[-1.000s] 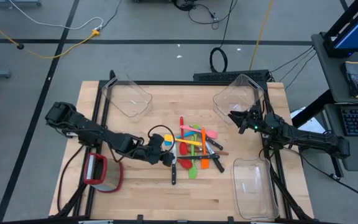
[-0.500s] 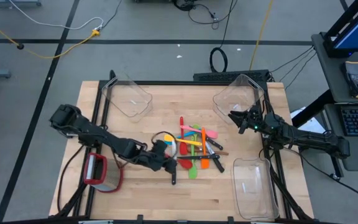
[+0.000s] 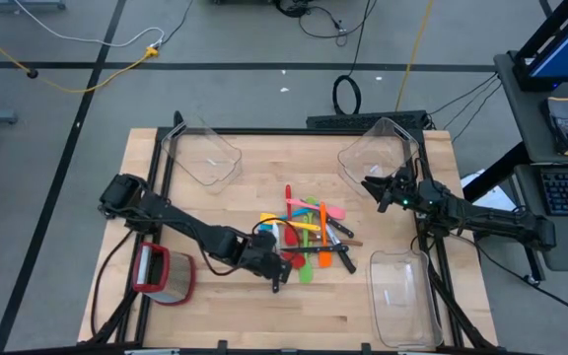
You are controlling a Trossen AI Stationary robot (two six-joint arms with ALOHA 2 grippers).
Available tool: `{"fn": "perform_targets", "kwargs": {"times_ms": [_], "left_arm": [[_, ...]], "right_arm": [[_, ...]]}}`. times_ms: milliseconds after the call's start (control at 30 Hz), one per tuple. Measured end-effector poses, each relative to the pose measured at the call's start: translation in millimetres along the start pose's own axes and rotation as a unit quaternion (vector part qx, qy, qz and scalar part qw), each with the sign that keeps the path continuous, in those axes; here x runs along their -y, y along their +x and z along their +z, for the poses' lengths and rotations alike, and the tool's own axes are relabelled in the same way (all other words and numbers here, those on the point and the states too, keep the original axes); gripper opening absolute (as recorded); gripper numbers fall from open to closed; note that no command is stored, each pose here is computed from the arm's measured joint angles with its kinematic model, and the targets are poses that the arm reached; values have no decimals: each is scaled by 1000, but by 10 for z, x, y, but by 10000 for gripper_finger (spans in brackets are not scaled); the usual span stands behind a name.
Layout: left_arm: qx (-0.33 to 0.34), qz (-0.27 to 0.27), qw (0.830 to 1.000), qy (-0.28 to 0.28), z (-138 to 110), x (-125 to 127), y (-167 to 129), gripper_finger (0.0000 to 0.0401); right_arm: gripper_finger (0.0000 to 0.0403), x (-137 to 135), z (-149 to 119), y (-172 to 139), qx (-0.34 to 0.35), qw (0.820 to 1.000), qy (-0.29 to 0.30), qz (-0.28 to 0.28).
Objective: Pick & Place Kitchen Items
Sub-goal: Put the black kitchen knife into the top left transparent bin
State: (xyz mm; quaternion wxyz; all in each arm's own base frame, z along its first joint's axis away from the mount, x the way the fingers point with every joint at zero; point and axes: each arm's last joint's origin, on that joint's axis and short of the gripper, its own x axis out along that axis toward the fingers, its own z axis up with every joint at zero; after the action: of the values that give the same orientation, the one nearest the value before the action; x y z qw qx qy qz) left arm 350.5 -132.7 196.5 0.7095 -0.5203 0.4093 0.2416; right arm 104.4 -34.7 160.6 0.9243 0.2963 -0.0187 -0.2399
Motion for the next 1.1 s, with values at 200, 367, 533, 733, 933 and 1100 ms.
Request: {"fn": "perform_targets", "kwargs": {"times_ms": [200, 367, 533, 733, 933, 1100], "left_arm": [[2, 38, 997, -60, 1, -74, -2, 161], [17, 30, 997, -75, 8, -60, -1, 161], [24, 19, 997, -74, 11, -41, -2, 161], [45, 22, 996, -69, 23, -47, -3, 161], [58, 23, 997, -39, 30, -47, -4, 161], [58, 22, 997, -51, 32, -47, -4, 161]], "right_arm": [[153, 5, -8, 3, -4, 1000, -1, -3], [153, 7, -12, 3, -6, 1000, -1, -4], [153, 7, -11, 3, -6, 1000, -1, -4], [153, 7, -12, 3, -6, 1000, -2, -4], [153, 7, -11, 3, -6, 1000, -2, -4], [153, 7, -12, 3, -6, 1000, -2, -4]]}}
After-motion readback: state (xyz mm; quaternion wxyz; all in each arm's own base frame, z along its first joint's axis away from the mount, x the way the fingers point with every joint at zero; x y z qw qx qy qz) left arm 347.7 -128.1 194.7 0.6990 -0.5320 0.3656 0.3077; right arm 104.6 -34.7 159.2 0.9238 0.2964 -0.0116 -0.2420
